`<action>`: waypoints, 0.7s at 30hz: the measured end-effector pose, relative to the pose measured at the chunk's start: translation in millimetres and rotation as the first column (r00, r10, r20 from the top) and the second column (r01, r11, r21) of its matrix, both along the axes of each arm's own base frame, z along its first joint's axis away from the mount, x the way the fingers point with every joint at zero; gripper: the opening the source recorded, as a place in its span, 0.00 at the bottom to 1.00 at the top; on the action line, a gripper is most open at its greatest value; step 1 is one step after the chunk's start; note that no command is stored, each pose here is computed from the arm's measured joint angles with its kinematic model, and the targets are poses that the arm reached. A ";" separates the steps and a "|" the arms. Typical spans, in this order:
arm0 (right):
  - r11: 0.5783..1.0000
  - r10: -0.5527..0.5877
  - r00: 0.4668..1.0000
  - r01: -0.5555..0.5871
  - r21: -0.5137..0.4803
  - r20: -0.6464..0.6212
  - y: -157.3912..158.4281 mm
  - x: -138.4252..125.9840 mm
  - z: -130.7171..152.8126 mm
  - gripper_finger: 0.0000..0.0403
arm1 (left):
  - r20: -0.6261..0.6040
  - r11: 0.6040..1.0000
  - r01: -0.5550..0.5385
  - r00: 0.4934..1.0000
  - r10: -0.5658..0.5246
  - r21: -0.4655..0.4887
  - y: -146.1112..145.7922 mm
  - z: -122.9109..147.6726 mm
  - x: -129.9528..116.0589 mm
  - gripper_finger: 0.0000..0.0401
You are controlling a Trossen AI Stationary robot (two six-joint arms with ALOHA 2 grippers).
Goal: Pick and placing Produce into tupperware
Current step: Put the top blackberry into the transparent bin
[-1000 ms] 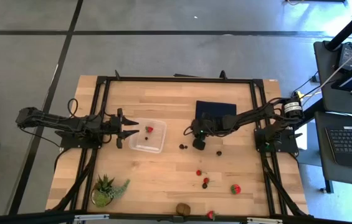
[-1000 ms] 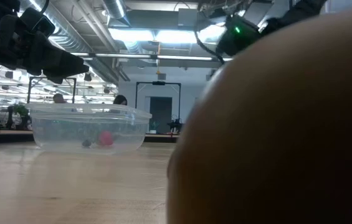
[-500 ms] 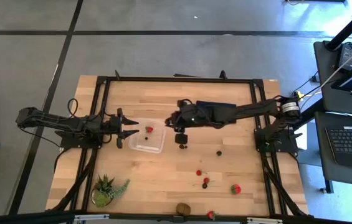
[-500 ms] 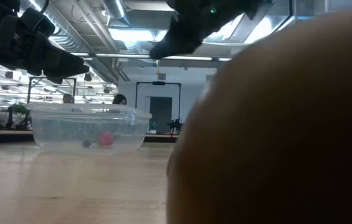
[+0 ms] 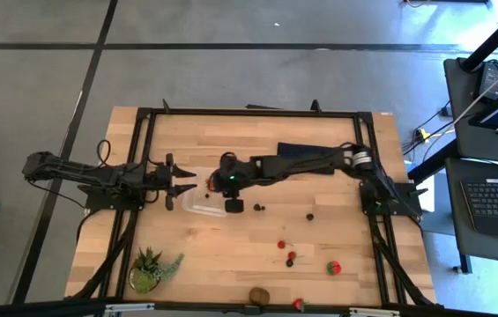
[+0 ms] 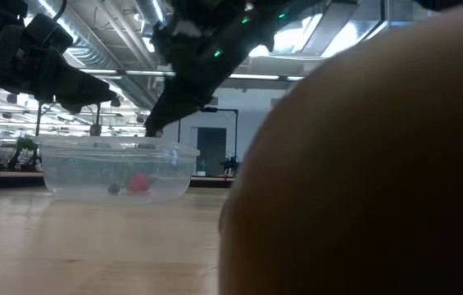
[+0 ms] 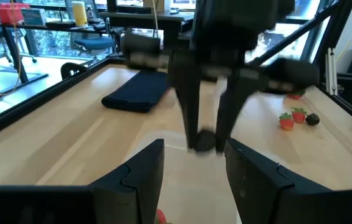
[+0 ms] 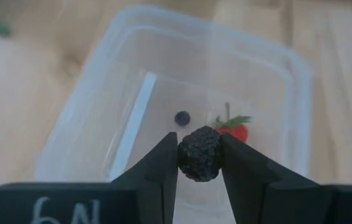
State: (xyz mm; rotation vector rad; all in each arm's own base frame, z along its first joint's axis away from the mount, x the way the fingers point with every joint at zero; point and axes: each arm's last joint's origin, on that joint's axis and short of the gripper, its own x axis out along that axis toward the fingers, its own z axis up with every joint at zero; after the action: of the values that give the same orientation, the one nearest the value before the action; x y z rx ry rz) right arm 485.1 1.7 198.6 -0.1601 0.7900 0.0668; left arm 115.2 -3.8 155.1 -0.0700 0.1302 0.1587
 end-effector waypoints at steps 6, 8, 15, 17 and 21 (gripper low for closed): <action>1.000 -0.001 0.996 0.001 0.000 -0.085 -0.3 17.5 -18.7 0.27 | -0.004 1.000 0.000 1.000 0.000 0.000 0.0 -0.4 -0.1 0.42; 1.000 -0.003 0.993 0.003 0.001 -0.117 -0.3 19.5 -26.7 0.27 | -0.004 1.000 0.000 1.000 0.000 0.000 0.0 -0.4 -0.1 0.42; 1.000 -0.005 0.989 0.005 0.001 -0.148 -0.5 20.5 -36.2 0.28 | -0.006 1.000 0.000 1.000 0.000 0.001 0.0 -0.5 -0.1 0.40; 1.000 -0.005 0.989 0.005 0.000 -0.147 -0.6 20.5 -36.1 0.30 | -0.005 1.000 0.000 1.000 0.000 0.000 0.0 -0.5 -0.1 0.39; 1.000 -0.005 0.990 0.005 -0.001 -0.138 -0.8 21.2 -35.2 0.33 | -0.006 1.000 0.000 1.000 0.000 0.000 0.0 -0.5 -0.1 0.39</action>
State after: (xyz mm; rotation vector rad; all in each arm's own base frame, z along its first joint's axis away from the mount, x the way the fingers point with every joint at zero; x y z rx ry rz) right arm 506.3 0.9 163.4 -0.1556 0.9283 0.0736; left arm 115.1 -3.7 154.6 -0.0691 0.1357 0.1591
